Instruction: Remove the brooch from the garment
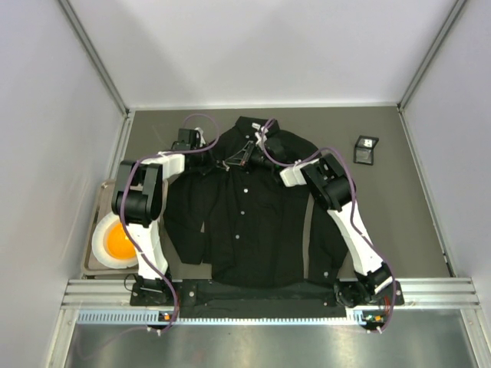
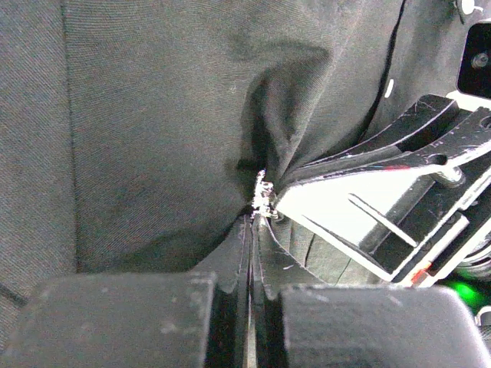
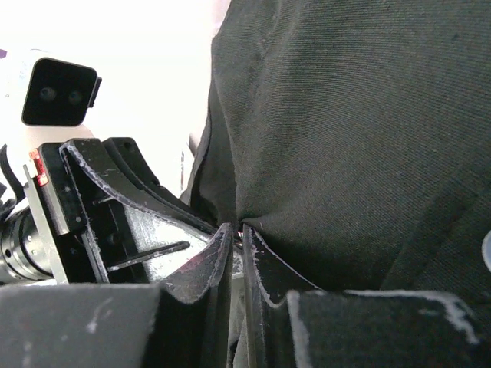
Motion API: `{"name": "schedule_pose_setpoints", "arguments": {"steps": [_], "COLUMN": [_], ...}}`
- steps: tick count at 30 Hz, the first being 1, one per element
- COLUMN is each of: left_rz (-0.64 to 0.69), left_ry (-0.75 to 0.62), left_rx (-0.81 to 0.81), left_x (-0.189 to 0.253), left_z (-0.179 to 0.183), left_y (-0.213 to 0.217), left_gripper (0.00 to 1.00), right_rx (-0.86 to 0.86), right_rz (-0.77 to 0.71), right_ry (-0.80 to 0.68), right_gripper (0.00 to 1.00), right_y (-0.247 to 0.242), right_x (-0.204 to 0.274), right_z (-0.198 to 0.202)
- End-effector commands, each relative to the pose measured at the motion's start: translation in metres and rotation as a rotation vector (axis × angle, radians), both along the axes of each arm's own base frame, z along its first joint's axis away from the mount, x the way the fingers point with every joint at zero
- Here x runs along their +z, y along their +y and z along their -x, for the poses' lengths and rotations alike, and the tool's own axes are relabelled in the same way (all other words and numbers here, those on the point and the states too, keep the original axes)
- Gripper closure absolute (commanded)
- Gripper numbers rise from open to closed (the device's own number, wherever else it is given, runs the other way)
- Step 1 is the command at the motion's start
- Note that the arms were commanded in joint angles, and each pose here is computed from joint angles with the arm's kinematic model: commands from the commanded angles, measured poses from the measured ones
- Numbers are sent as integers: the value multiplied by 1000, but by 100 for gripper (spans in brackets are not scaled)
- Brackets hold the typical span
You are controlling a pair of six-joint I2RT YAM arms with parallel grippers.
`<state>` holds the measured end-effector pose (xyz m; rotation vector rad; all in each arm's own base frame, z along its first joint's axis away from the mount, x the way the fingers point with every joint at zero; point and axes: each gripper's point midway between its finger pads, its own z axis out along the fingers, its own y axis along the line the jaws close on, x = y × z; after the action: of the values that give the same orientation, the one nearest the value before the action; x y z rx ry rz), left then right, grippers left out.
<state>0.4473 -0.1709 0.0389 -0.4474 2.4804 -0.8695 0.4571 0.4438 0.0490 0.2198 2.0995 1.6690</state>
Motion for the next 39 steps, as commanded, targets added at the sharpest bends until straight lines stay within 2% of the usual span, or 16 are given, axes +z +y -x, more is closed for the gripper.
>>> {"name": "schedule_pose_setpoints", "arguments": {"steps": [1,7,8,10,14,21,29,35,39], "left_rz": [-10,-92,-95,-95,-116,-183,-226,-343,-426], "left_ry": [100,116,116,110,103,100,78,50,15], "left_rx": [-116,-103,-103,-100,-93,-96,-86,-44,-50], "left_x": [-18,-27,-28,-26,-23,-20,-13,4,20], "left_z": [42,44,45,43,40,34,33,32,19], "left_y": [-24,-8,-8,-7,-3,6,13,22,22], "left_gripper": [100,100,100,100,100,100,100,100,100], "right_rx": [83,96,92,102,102,112,116,138,143], "right_rz": [-49,-41,-6,49,109,188,160,150,137], "right_ry": [0,-46,-30,-88,-170,-246,-270,-292,-311], "right_gripper": [86,73,72,69,69,67,68,76,76], "right_y": [9,-11,-14,-17,-21,-24,-21,-16,-15], "right_x": [-4,14,9,12,34,38,47,50,55], "right_z": [19,12,13,14,13,7,5,3,3]}}
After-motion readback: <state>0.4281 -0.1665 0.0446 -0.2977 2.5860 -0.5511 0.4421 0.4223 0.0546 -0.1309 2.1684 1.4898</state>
